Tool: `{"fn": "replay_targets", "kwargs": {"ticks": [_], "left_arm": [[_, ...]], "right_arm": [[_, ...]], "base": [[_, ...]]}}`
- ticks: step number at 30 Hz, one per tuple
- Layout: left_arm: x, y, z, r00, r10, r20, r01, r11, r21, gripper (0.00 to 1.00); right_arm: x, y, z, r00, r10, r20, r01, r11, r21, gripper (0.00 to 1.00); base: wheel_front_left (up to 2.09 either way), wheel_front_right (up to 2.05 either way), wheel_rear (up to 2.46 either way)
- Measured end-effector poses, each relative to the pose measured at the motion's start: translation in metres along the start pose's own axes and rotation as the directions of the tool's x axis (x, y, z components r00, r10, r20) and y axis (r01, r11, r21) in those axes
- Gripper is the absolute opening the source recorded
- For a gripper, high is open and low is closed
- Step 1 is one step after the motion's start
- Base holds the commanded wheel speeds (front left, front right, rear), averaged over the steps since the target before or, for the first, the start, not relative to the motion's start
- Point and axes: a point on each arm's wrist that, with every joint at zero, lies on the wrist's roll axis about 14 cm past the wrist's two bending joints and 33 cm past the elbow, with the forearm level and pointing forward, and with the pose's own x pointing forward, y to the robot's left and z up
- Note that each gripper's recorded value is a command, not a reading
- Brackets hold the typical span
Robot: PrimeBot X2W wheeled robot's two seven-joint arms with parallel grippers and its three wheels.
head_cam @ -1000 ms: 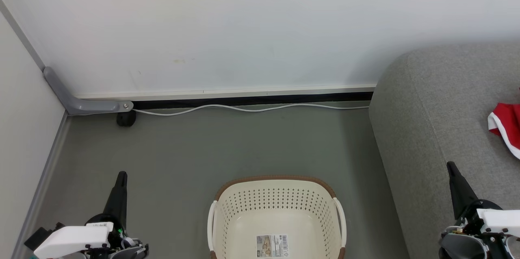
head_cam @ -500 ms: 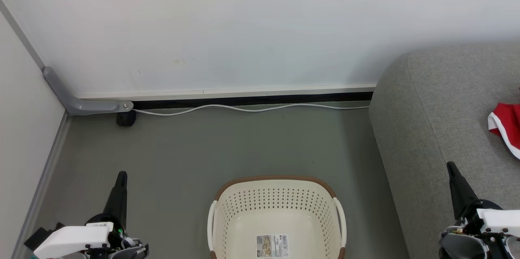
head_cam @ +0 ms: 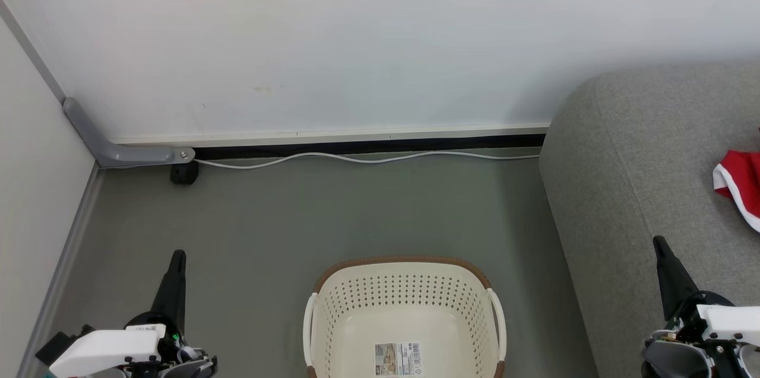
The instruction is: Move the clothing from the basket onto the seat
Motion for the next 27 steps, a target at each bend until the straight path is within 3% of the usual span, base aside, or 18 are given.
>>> {"fn": "replay_targets", "kwargs": {"ticks": [27], "left_arm": [[0.0, 0.0, 0.0, 1.0, 0.0, 0.0, 0.0, 1.0, 0.0, 0.0]], "right_arm": [[0.0, 0.0, 0.0, 1.0, 0.0, 0.0, 0.0, 1.0, 0.0, 0.0]], "base": [[0.0, 0.0, 0.0]]}}
